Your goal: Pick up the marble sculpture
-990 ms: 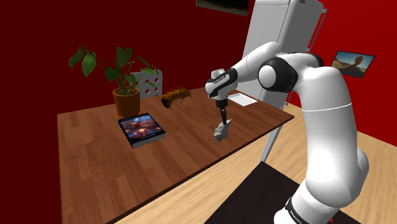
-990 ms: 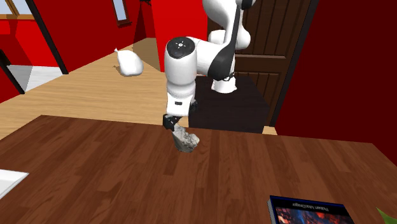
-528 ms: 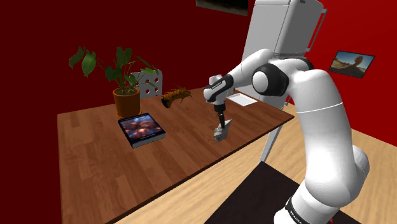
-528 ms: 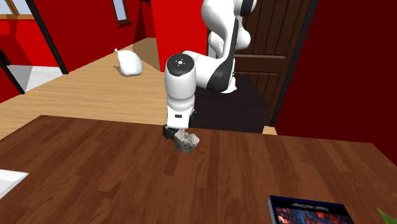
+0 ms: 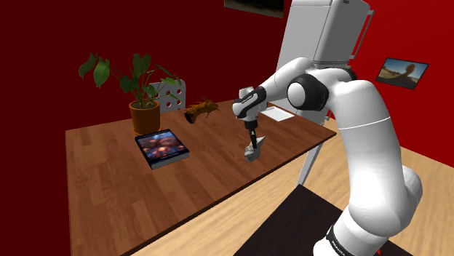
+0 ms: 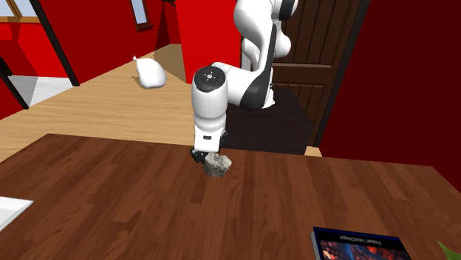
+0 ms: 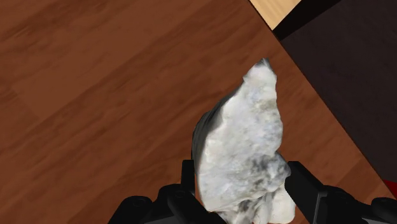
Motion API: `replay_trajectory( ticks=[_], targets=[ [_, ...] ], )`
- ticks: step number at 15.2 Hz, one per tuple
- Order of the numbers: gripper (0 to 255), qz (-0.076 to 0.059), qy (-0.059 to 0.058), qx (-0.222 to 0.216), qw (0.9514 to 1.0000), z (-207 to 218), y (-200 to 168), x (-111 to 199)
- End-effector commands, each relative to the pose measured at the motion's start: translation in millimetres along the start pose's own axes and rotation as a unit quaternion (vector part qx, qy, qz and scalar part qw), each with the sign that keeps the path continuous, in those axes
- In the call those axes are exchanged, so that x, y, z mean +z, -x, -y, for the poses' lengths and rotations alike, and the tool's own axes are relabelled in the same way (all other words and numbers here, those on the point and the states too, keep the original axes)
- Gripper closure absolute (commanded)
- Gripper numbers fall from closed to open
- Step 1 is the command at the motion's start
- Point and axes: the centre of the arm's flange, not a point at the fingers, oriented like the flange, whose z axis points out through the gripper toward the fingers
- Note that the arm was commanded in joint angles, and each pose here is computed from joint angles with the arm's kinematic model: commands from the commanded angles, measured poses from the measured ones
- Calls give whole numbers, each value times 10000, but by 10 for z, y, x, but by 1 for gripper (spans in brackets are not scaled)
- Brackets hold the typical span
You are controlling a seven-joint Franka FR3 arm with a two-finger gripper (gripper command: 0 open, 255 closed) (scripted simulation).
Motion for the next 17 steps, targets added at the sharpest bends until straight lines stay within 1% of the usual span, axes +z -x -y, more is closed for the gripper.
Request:
replay_trajectory(
  ticks=[1,4,17],
  targets=[
    [255,3,-2,3,10000,-2,4,6],
    [255,3,-2,3,10000,-1,-5,12],
    [255,3,-2,3,10000,103,191,-637]
  ],
)
